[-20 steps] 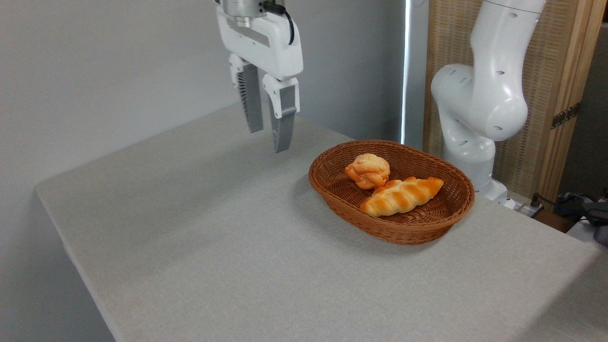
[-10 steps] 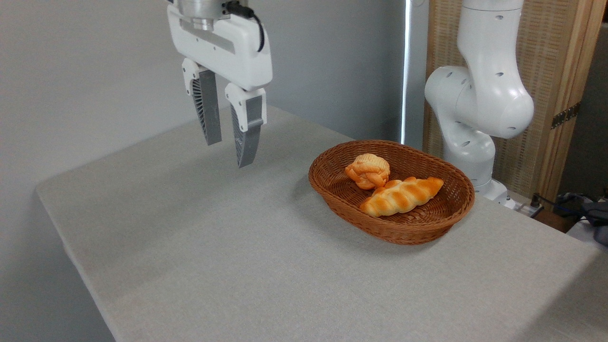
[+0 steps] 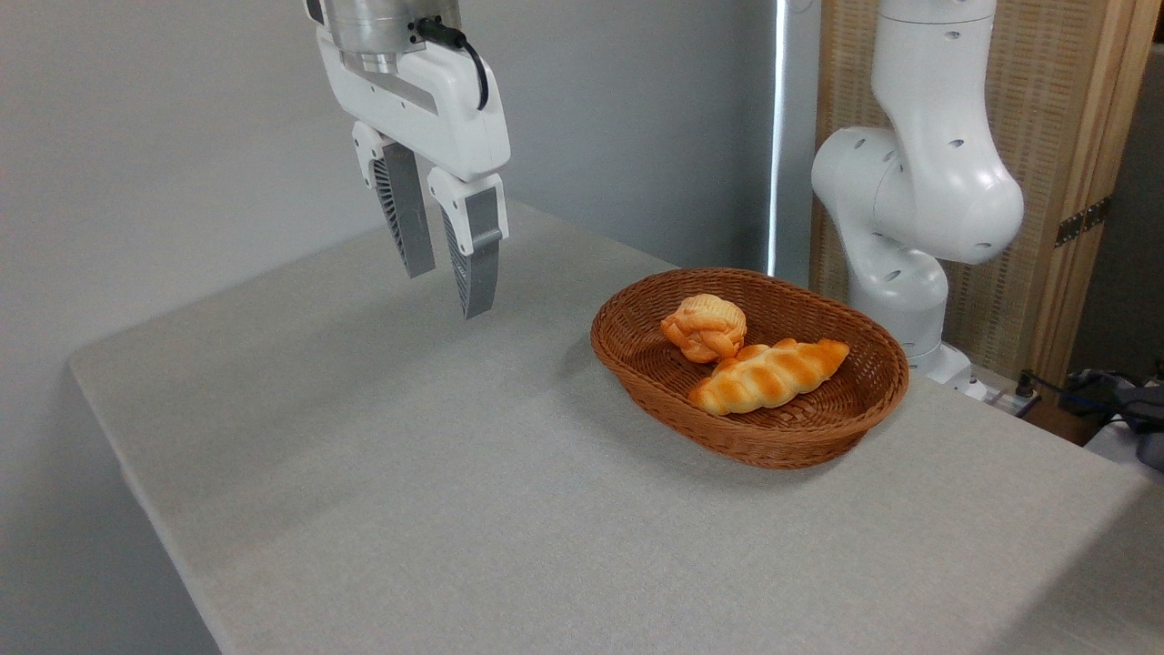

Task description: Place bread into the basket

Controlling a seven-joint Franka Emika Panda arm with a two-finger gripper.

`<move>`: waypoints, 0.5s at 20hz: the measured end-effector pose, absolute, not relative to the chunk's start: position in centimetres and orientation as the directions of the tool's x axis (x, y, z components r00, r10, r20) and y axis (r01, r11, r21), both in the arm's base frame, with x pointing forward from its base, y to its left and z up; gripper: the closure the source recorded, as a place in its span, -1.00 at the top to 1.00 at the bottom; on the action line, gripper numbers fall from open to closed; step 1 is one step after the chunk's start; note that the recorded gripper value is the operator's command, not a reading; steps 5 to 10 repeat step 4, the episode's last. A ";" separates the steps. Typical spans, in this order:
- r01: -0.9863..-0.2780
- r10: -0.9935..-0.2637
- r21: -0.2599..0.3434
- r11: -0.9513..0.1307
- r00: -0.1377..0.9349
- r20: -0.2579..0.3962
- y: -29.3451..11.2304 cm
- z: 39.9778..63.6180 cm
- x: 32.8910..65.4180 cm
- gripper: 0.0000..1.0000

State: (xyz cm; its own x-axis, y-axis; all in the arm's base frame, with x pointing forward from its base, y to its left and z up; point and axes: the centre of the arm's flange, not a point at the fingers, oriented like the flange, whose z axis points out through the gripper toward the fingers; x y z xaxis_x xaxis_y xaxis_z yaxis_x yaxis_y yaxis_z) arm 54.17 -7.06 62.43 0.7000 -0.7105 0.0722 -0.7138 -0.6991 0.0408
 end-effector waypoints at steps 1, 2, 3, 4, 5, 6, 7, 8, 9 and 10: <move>-0.713 -0.710 0.041 -0.700 0.700 0.072 -7.0 62.6 54.2 1.00; -0.713 -0.709 0.042 -0.700 0.701 0.071 -6.9 62.7 54.1 1.00; -0.712 -0.709 0.045 -0.701 0.703 0.066 -6.8 62.7 54.1 1.00; -0.710 -0.707 0.050 -0.703 0.704 0.061 -6.7 62.7 54.0 1.00; -0.710 -0.707 0.050 -0.703 0.704 0.061 -6.7 62.7 54.0 1.00; -0.710 -0.707 0.050 -0.703 0.704 0.061 -6.7 62.7 54.0 1.00; -0.710 -0.707 0.050 -0.703 0.704 0.061 -6.7 62.7 54.0 1.00; -0.710 -0.707 0.050 -0.703 0.704 0.061 -6.7 62.7 54.0 1.00; -0.710 -0.707 0.050 -0.703 0.704 0.061 -6.7 62.7 54.0 1.00; -0.710 -0.707 0.050 -0.703 0.704 0.061 -6.7 62.7 54.0 1.00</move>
